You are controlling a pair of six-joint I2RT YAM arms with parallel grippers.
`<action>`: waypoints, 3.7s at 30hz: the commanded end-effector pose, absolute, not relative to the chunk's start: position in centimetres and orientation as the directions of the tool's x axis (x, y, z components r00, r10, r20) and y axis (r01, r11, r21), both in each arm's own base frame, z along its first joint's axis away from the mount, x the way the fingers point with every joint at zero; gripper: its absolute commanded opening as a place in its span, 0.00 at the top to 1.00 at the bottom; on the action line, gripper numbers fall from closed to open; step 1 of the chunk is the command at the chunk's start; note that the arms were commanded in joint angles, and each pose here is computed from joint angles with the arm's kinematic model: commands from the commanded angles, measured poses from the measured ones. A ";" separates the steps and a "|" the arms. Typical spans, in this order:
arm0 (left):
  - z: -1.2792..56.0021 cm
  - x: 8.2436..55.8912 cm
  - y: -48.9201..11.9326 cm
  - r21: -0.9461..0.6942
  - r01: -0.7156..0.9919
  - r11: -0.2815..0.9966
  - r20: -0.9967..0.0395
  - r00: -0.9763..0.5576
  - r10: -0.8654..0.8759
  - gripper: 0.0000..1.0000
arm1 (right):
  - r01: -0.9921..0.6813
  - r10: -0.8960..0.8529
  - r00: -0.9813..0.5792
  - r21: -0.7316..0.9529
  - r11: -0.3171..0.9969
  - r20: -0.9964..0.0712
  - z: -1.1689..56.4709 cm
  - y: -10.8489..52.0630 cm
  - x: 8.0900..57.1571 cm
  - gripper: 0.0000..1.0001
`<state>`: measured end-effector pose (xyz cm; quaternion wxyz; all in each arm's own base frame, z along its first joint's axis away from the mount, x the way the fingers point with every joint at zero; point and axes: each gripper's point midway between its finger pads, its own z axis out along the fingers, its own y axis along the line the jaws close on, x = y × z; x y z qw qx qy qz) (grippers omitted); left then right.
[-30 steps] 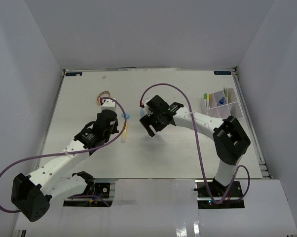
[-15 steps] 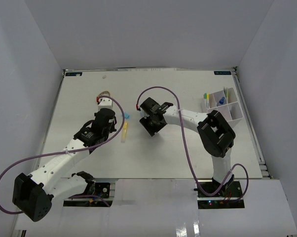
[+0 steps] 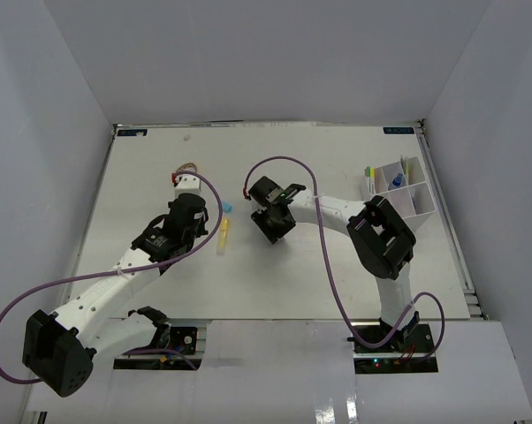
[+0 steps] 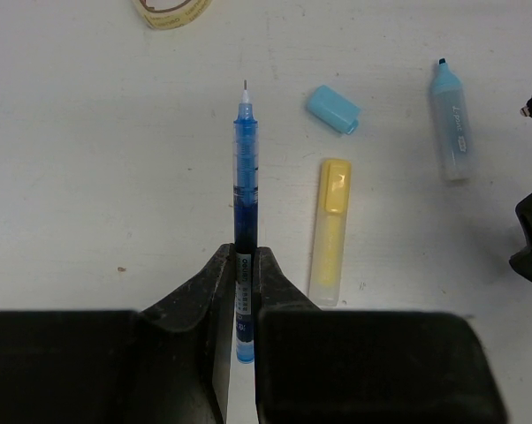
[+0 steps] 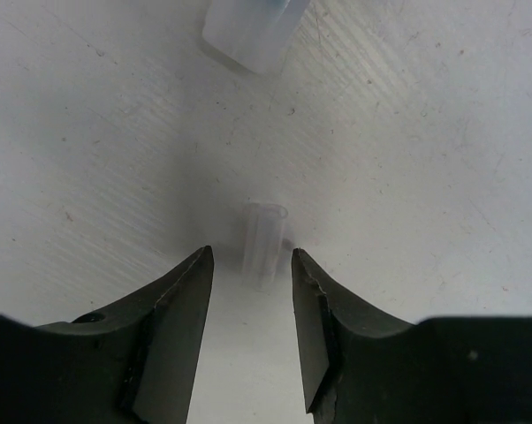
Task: Sort the stationery into containers
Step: Close the pen cap on the pen.
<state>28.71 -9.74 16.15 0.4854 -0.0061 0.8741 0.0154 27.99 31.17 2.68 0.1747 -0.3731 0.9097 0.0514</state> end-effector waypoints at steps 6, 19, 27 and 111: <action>16.3 28.6 -9.7 0.005 -0.024 1.000 -0.851 -0.526 -0.008 1.00 | -0.684 -0.653 -0.661 -0.061 0.727 -0.369 3.2 31.8 28.7 0.56; 16.1 28.6 -9.7 0.007 -0.021 1.000 -0.848 -0.530 -0.005 1.00 | -0.681 -0.660 -0.661 -0.085 0.728 -0.357 2.3 32.2 29.1 0.57; 16.2 28.6 -9.9 0.002 -0.013 1.000 -0.847 -0.531 -0.005 1.00 | -0.680 -0.661 -0.664 -0.087 0.728 -0.350 2.1 32.0 28.9 0.66; 30.1 25.0 -23.9 -0.161 0.793 0.588 -0.983 -0.076 -0.167 1.00 | -0.837 0.353 -0.228 0.368 0.406 -0.907 40.1 35.3 27.4 0.92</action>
